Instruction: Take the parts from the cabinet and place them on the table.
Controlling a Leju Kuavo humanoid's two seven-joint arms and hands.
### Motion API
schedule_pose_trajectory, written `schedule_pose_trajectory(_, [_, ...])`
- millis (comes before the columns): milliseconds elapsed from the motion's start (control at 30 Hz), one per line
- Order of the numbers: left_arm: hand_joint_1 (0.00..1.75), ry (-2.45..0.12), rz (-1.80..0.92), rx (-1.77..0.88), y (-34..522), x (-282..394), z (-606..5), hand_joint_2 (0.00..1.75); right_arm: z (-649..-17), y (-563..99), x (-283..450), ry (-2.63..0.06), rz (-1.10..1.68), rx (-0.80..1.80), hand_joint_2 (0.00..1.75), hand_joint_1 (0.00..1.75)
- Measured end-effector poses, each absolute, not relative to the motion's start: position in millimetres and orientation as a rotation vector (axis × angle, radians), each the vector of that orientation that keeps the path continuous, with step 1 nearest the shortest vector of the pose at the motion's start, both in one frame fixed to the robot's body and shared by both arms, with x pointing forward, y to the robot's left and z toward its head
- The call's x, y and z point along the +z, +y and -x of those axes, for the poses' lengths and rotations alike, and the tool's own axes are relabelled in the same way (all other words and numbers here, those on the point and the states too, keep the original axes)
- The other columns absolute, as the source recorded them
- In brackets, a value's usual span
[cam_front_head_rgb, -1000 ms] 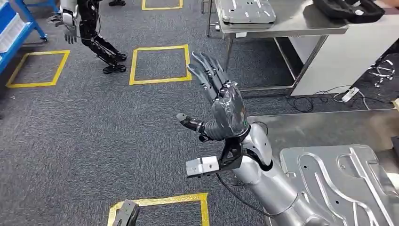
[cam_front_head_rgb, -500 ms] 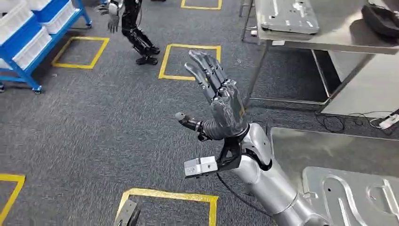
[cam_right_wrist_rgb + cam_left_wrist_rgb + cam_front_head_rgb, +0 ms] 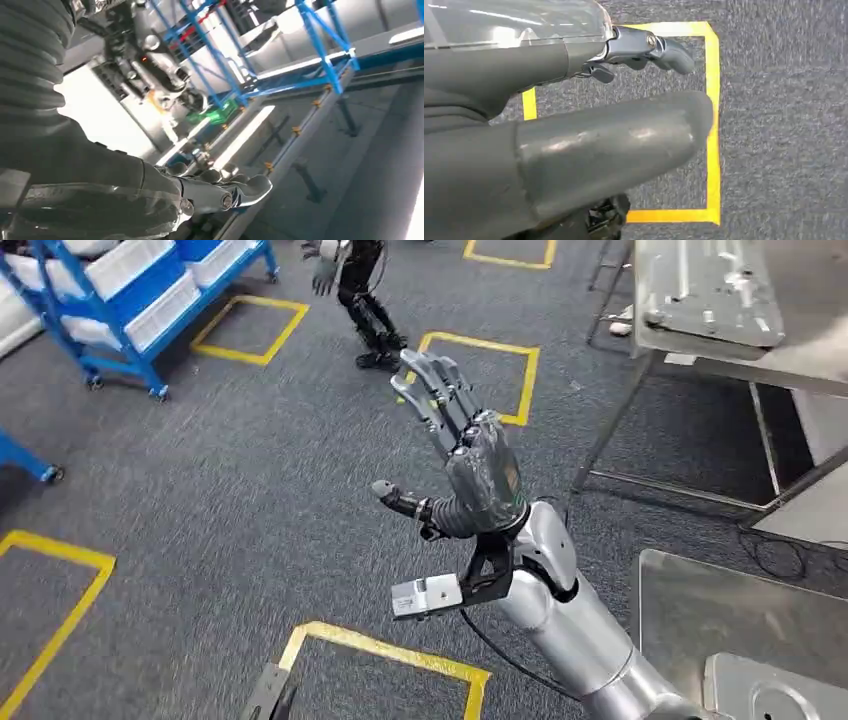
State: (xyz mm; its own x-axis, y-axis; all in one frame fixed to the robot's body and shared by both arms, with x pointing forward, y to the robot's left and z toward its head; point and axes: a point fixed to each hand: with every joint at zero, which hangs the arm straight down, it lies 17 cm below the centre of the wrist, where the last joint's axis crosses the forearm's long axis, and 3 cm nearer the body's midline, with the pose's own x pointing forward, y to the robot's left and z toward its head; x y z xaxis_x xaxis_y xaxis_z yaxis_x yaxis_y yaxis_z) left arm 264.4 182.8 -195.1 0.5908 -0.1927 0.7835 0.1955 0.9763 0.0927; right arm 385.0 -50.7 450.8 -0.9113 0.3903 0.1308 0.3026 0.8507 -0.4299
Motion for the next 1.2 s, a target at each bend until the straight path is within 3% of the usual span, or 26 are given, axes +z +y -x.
schedule_pose_trajectory(967, [0.0,-0.92,-0.068,-0.194,197.3,-196.9,-261.8,0.0,-384.6,-44.0,438.1,-2.796,0.52,0.631,1.75,0.0])
schedule_pose_trajectory(1200, [0.0,-0.872,-0.055,-0.197,201.6,-208.7,-237.9,0.0,-379.8,-35.6,426.1,-2.794,0.504,0.645,1.75,0.0])
